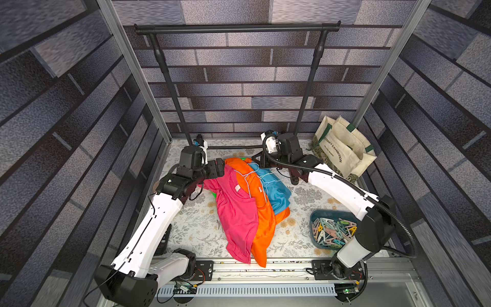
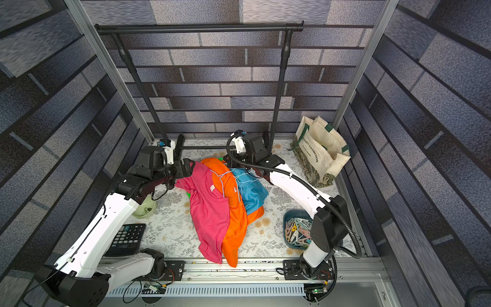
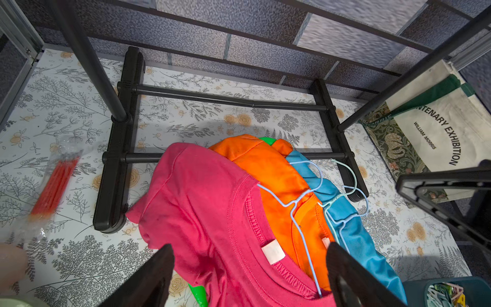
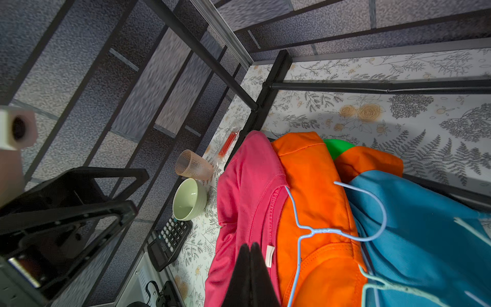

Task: Use clothespins to secure the t-shirt on both sides of the hanger
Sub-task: Pick up the hanger from the basket.

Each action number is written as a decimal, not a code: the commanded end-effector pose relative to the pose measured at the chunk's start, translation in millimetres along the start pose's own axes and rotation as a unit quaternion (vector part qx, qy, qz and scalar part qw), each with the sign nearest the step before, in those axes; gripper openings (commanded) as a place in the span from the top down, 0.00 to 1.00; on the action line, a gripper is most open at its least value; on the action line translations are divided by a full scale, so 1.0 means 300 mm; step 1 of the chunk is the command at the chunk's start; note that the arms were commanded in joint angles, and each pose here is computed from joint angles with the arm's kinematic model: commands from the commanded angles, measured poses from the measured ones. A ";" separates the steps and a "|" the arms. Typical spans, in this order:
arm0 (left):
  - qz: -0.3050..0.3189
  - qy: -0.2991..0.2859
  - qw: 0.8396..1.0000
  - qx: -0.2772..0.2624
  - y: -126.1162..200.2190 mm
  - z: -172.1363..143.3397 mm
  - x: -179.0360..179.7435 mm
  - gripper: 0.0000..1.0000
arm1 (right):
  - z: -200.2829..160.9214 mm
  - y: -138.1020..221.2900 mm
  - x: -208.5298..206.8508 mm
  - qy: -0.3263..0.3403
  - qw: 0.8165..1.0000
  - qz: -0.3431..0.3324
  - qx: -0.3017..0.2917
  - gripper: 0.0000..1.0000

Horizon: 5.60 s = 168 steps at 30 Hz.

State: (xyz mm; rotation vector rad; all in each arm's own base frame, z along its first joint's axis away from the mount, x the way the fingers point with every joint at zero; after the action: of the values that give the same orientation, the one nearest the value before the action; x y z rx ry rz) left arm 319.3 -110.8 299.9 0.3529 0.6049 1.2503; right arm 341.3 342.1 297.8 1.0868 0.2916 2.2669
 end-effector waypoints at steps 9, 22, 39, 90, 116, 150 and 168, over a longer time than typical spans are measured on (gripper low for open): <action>0.036 -0.009 0.999 0.020 -0.030 -0.019 0.023 0.00 | -0.365 0.035 -0.144 0.002 0.989 -0.062 0.132 0.55; 0.062 0.017 0.998 0.008 -0.010 -0.005 0.081 0.00 | -0.540 -0.158 -0.132 0.024 0.977 -0.055 0.205 0.50; 0.025 -0.026 0.999 0.010 0.041 0.039 -0.002 0.00 | -0.332 0.056 -0.012 0.143 0.974 -0.091 0.150 1.00; -0.042 -0.147 0.976 -0.155 0.195 0.495 -0.419 1.00 | -0.228 0.364 0.219 0.138 0.988 -0.003 0.069 0.36; 0.054 -0.301 0.821 -0.483 0.805 0.958 -0.719 1.00 | -0.157 0.506 0.280 0.150 0.986 0.040 -0.058 0.01; 0.115 -0.236 0.845 -0.466 0.826 0.996 -0.527 1.00 | -0.329 0.040 0.240 0.020 0.990 0.141 -0.017 0.00; 0.106 -0.232 0.856 -0.450 0.809 0.976 -0.511 1.00 | -0.121 0.133 0.475 0.131 0.979 0.146 -0.062 1.00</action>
State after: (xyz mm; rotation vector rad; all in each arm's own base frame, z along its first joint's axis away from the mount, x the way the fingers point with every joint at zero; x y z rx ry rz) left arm 292.2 -183.3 693.8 -0.0226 -0.4996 1.4454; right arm 231.2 417.8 341.5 1.0080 0.1203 2.6383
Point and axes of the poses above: each gripper's point midway between its finger pads, its own y axis back along the fingers, its own x axis along the line the jaws close on, z = x × y, the point moved 1 cm from there along y, back along the fingers, and after that the axes turned 4 degrees about -y, right-handed, at the moved point
